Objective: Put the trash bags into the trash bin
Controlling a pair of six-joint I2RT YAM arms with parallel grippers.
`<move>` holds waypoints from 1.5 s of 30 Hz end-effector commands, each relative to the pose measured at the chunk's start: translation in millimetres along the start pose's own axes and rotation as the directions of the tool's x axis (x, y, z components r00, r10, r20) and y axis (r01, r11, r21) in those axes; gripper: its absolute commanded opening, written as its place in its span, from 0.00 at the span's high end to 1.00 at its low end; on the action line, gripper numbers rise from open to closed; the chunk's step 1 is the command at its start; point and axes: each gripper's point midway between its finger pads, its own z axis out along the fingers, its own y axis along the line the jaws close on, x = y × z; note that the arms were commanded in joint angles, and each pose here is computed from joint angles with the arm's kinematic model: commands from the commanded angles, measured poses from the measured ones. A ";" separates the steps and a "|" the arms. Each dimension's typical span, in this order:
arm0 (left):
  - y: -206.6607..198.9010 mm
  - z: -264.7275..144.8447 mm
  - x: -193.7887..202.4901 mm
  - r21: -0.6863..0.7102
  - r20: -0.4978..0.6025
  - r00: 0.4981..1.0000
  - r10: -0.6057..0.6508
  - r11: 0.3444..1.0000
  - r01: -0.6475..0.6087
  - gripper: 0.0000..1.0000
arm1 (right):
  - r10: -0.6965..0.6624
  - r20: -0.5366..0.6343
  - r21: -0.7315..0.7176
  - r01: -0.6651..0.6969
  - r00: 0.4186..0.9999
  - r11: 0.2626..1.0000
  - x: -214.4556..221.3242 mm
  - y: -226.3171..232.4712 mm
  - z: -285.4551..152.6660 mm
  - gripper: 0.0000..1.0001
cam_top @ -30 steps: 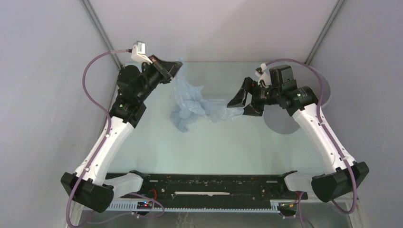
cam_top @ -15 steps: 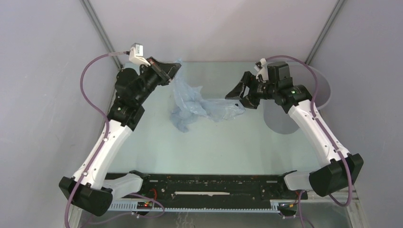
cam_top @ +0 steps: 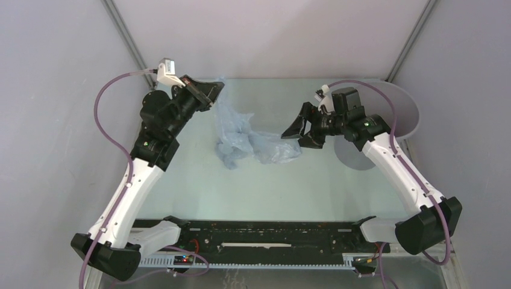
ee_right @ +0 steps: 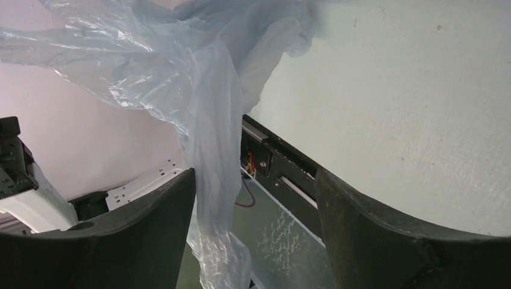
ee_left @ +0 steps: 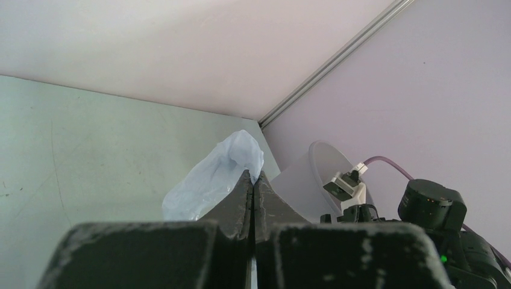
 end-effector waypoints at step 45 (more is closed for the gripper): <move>-7.1 -113.0 17.1 -0.259 -0.344 0.931 -0.126 0.965 0.035 0.00 | -0.652 0.170 -0.043 0.666 0.739 0.744 -5.8 81.5 -41.9 1.00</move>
